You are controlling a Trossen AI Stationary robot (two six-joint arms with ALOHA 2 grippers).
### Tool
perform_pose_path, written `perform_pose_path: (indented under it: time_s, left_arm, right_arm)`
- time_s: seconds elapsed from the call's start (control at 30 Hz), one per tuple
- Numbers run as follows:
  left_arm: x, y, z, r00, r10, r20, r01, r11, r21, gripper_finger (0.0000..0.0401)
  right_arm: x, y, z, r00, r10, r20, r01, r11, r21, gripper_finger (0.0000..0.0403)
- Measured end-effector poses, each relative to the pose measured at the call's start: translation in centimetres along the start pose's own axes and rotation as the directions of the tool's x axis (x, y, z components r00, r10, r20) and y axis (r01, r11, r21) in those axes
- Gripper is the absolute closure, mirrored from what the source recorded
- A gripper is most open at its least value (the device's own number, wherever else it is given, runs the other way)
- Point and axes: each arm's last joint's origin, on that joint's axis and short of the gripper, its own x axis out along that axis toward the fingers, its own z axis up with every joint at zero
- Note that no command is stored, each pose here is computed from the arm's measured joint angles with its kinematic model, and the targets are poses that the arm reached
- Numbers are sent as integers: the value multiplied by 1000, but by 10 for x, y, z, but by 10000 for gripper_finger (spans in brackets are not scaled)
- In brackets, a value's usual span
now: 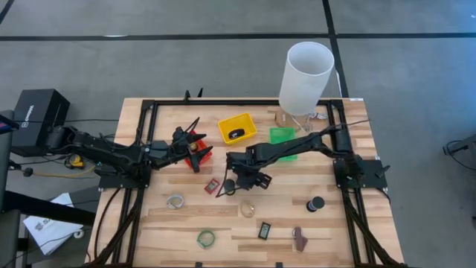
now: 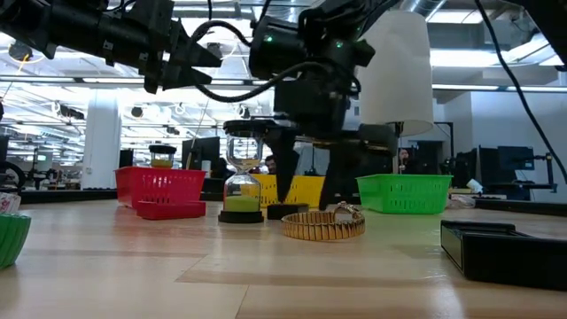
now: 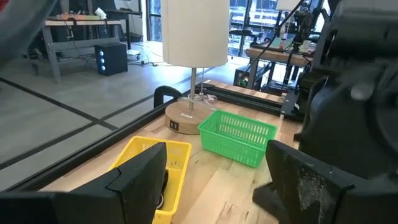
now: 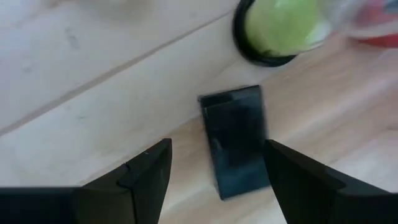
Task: Pick & Place Office items
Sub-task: Put the center black digital clock into the green basket
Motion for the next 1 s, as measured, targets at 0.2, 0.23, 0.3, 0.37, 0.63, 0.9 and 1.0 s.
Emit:
perform_pose_path:
  time_s: [0.2, 0.23, 0.3, 0.37, 0.63, 0.9, 1.0]
  left_arm:
    - [0, 0, 0, 1000, 0, 1, 0, 1000, 0, 132]
    - [0, 0, 0, 1000, 0, 0, 0, 1000, 0, 132]
    - [0, 0, 0, 1000, 0, 1, 0, 1000, -1, 132]
    - [0, 0, 0, 1000, 0, 0, 0, 1000, 0, 132]
    - [0, 0, 0, 1000, 0, 1, 0, 1000, -1, 132]
    - [0, 0, 0, 1000, -1, 0, 1, 1000, 0, 132]
    - [0, 0, 0, 1000, -1, 1, 1, 1000, 0, 132]
  right_arm:
    - [-8, -2, 2, 999, -28, 16, 28, 1000, -1, 159]
    - [-6, -2, 2, 999, -29, 18, 29, 1000, -4, 159]
    - [-5, -4, 3, 998, -47, 28, 47, 999, -5, 159]
    - [-4, -5, 2, 998, -50, 31, 50, 999, -4, 159]
    - [20, -7, -4, 1000, -16, 12, 16, 1000, 11, 159]
    - [29, -5, -7, 1000, 18, -6, -18, 1000, 25, 159]
    - [27, -6, -9, 1000, 21, -7, -20, 998, 62, 162]
